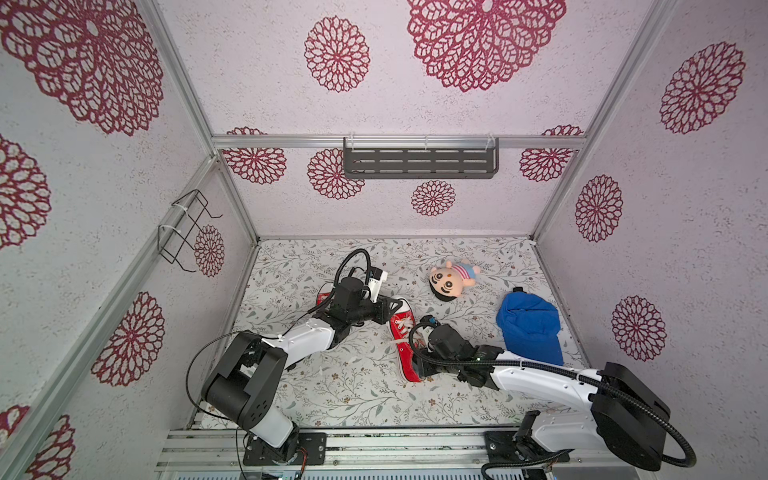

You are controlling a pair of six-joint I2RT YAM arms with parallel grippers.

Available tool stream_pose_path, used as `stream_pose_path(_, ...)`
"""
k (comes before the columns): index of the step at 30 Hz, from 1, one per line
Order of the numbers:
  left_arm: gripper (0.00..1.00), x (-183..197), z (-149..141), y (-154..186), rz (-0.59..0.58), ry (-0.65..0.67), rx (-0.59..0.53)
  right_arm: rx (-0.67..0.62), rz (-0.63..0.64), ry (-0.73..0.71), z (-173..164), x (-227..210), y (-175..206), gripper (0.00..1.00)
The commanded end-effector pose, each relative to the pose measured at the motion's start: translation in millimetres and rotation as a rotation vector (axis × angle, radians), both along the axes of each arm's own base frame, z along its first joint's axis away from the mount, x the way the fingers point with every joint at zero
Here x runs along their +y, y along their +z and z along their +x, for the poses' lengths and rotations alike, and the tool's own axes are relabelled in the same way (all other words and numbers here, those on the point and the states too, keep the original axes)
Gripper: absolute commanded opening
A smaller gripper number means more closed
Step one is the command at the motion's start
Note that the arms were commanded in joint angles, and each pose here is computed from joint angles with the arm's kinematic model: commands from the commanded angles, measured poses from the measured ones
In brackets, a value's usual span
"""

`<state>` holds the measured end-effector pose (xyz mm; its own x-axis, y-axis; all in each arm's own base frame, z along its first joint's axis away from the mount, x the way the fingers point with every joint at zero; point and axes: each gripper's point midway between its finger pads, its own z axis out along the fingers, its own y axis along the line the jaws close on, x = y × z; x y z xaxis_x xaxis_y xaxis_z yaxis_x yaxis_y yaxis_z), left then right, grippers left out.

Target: Remove the insole from the shoe

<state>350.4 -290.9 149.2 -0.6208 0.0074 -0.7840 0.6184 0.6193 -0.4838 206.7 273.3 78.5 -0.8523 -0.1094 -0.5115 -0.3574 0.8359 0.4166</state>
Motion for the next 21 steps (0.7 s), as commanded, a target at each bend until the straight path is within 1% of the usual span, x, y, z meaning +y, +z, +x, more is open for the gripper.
stream_pose_path(1,0.08,-14.2,-9.6,21.1,-0.027,-0.086,-0.059,0.04,-0.035,-0.061,6.1,-20.2,-6.4,0.15)
stream_pose_path(6,0.07,-15.4,-12.6,24.7,-0.027,-0.103,-0.071,0.104,-0.062,-0.07,3.5,-36.0,-16.7,0.19)
stream_pose_path(14,0.07,-20.6,-14.6,31.0,-0.029,-0.118,-0.083,0.143,-0.067,-0.027,2.4,-28.9,-23.1,0.23)
stream_pose_path(16,0.07,-22.0,-15.6,32.1,-0.028,-0.121,-0.085,0.156,-0.102,-0.035,3.8,-31.8,-28.0,0.23)
stream_pose_path(18,0.07,-21.6,-15.8,33.5,-0.024,-0.12,-0.09,0.158,-0.167,-0.064,6.4,-41.5,-32.0,0.24)
stream_pose_path(21,0.07,-21.2,-16.9,35.1,-0.023,-0.121,-0.092,0.156,-0.219,-0.081,8.5,-49.2,-34.3,0.25)
